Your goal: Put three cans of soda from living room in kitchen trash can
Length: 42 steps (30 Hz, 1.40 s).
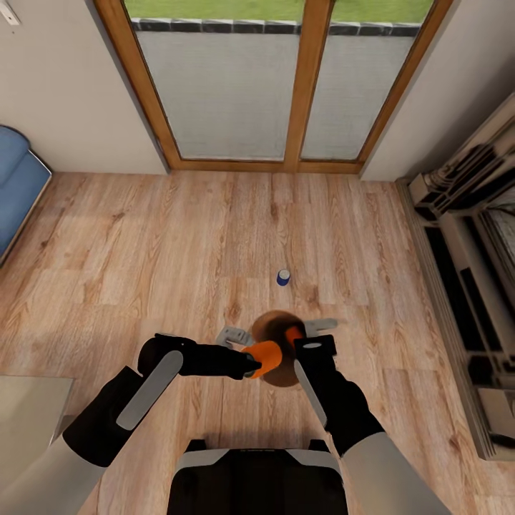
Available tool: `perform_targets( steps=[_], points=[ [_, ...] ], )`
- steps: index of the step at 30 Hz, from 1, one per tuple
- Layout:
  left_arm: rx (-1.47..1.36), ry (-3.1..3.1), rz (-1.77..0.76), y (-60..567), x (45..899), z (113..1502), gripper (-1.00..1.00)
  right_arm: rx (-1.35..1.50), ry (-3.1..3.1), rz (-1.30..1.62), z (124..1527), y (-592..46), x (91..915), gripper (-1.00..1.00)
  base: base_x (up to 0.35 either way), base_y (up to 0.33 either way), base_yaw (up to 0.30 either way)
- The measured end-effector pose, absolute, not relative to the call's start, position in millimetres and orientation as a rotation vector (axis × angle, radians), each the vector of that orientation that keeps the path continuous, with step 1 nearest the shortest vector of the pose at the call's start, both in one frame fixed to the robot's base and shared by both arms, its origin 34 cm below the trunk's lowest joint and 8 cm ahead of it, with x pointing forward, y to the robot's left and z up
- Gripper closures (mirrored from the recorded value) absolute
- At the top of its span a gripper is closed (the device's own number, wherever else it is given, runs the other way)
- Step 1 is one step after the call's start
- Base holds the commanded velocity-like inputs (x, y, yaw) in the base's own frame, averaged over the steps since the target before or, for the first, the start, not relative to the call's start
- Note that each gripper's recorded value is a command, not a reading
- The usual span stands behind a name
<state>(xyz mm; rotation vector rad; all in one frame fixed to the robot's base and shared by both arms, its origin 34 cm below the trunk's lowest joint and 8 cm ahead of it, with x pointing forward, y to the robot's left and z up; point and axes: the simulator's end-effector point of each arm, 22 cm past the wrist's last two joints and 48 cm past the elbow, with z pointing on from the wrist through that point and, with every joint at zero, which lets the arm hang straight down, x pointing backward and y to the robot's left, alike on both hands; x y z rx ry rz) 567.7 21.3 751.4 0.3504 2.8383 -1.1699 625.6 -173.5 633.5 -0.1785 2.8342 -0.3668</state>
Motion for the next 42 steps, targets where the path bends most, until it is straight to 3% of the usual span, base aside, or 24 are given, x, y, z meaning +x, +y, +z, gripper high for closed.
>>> perform_targets(
  steps=[11, 42],
  points=[
    [0.335, 2.827, -1.16, 22, 572, 750, 1.0, -0.252, 2.844, -0.251, 635, -132, 619, 1.0, 0.0, 0.0, 0.0],
    [0.23, 2.915, -1.067, 43, 561, 703, 1.0, -0.345, 2.816, -0.219, 641, -108, 619, 1.0, 0.0, 0.0, 0.0]
  ],
)
